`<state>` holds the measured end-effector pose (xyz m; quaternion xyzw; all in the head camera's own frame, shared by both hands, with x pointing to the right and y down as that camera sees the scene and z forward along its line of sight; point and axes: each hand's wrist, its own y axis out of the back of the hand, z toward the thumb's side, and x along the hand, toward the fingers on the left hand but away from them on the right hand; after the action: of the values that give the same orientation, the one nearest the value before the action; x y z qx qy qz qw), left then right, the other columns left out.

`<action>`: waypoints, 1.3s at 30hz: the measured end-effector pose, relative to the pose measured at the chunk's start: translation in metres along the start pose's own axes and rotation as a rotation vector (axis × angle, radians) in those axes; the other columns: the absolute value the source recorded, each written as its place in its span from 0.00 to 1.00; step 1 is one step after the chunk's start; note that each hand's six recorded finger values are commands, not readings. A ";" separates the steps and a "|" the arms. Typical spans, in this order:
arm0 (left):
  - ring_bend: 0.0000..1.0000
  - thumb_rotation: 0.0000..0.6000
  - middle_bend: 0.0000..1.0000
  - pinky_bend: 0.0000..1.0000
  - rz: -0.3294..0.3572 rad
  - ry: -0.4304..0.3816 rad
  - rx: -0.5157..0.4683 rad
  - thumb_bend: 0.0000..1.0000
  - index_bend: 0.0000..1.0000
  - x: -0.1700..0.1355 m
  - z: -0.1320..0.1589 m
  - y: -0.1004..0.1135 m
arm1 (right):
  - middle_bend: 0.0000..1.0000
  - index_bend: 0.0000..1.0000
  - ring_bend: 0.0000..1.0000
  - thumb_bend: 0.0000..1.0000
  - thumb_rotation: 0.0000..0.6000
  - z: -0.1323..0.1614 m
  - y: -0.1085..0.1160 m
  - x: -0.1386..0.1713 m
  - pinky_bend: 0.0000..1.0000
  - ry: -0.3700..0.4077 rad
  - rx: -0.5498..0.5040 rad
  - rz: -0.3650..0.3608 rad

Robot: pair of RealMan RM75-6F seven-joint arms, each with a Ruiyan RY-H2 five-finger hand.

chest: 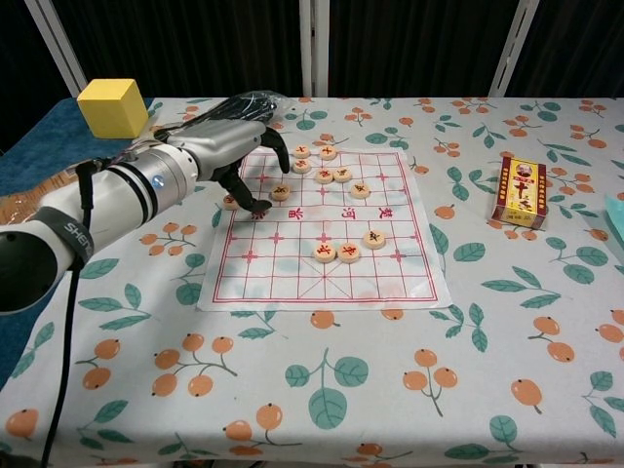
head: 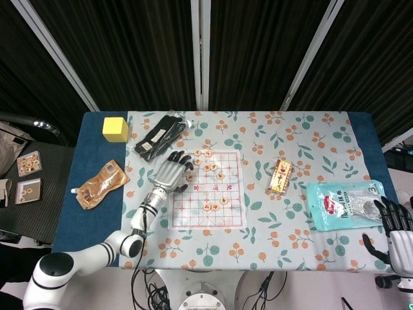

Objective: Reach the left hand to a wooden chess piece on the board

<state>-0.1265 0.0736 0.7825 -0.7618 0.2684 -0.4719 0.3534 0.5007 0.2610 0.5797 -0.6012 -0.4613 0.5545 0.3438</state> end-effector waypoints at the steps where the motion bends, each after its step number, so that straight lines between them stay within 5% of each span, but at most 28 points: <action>1: 0.00 1.00 0.14 0.07 -0.001 0.000 -0.002 0.29 0.35 0.000 0.000 0.000 | 0.00 0.00 0.00 0.27 1.00 -0.001 0.000 0.000 0.00 -0.001 0.000 0.001; 39: 0.00 1.00 0.16 0.07 0.006 0.004 -0.032 0.37 0.50 0.012 0.002 -0.004 | 0.00 0.00 0.00 0.27 1.00 -0.010 -0.004 -0.001 0.00 -0.028 0.006 0.017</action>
<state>-0.1198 0.0680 0.7912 -0.7655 0.2788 -0.4683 0.3420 0.5102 0.2624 0.5851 -0.5962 -0.4593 0.5673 0.3342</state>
